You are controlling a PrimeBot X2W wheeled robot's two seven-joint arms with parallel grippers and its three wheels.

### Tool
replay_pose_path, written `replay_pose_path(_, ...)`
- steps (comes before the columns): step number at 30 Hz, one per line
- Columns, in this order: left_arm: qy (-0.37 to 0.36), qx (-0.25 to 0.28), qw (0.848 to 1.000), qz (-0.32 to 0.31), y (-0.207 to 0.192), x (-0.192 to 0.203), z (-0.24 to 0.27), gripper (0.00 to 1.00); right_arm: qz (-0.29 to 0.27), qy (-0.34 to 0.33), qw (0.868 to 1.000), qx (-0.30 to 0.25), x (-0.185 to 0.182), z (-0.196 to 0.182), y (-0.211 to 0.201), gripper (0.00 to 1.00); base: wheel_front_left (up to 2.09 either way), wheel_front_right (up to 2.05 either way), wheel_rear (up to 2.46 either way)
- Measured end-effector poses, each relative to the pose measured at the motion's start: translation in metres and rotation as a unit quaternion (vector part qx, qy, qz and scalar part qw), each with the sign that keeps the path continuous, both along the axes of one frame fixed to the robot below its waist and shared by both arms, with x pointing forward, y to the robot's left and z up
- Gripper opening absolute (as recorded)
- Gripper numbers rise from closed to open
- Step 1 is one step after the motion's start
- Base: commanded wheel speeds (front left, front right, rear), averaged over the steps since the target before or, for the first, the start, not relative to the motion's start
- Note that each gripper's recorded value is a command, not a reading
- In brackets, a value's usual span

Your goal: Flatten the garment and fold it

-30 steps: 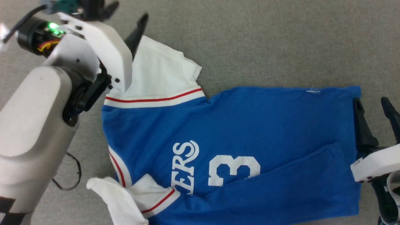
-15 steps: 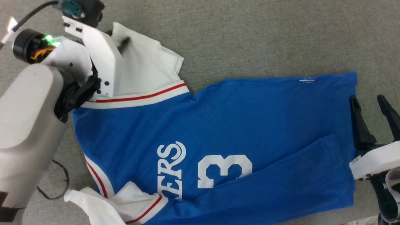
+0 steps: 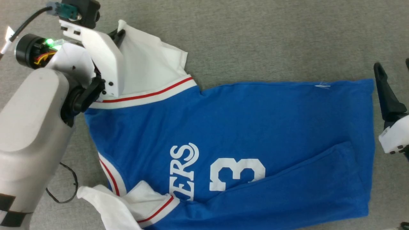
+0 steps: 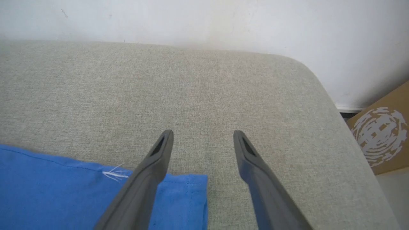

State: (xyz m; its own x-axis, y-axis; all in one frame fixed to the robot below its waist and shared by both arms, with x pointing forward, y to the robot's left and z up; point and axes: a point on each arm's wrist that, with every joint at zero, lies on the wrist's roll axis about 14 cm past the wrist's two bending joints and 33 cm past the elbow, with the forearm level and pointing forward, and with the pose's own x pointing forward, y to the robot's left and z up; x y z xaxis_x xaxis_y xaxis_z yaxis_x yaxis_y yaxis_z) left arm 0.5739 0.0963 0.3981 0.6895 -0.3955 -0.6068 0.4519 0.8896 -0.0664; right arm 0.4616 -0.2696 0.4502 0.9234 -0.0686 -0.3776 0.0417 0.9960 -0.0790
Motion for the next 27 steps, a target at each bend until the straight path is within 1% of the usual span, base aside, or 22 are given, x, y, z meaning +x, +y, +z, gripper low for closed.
replay_pose_path(2,0.003,-0.002,1.000,0.003,0.001,-0.002,-0.002,0.00,0.001,0.046,0.999,-0.008,-0.003,-0.016,-0.005,1.00,0.00,0.00,0.00)
replay_pose_path(5,0.006,-0.006,1.000,0.007,0.002,-0.005,-0.007,0.00,-0.002,0.111,0.994,-0.008,-0.010,-0.041,-0.011,1.00,0.00,0.00,0.00)
replay_pose_path(8,0.007,-0.007,1.000,0.011,0.005,-0.005,-0.010,0.00,-0.003,0.147,0.989,0.008,-0.014,-0.058,-0.009,1.00,0.00,0.00,0.00)
replay_pose_path(13,0.009,-0.010,1.000,0.016,0.007,-0.005,-0.013,0.00,-0.003,0.176,0.984,0.040,-0.017,-0.075,0.001,1.00,0.00,0.00,0.00)
replay_pose_path(14,0.008,-0.011,1.000,0.016,0.008,-0.005,-0.013,0.00,-0.004,0.179,0.983,0.045,-0.017,-0.077,0.002,0.48,0.00,0.00,0.00)
replay_pose_path(15,0.006,-0.012,1.000,0.017,0.008,-0.004,-0.013,0.00,-0.004,0.181,0.982,0.048,-0.017,-0.078,0.002,0.21,0.00,0.00,0.00)
replay_pose_path(16,0.003,-0.014,1.000,0.018,0.008,-0.004,-0.012,0.00,-0.004,0.181,0.982,0.048,-0.016,-0.078,0.003,0.09,0.00,0.00,0.00)
replay_pose_path(17,-0.001,-0.015,1.000,0.020,0.009,-0.003,-0.011,0.00,-0.002,0.180,0.982,0.047,-0.014,-0.078,0.003,0.00,0.00,0.00,0.00)
replay_pose_path(21,-0.027,-0.022,0.999,0.033,0.014,0.004,-0.003,0.00,0.000,0.167,0.985,0.046,-0.009,-0.075,0.003,0.00,0.00,0.00,0.00)
replay_pose_path(27,-0.107,-0.059,0.991,0.063,0.024,0.013,0.037,0.00,-0.004,0.125,0.991,0.041,-0.005,-0.055,-0.003,0.00,0.00,0.00,0.00)
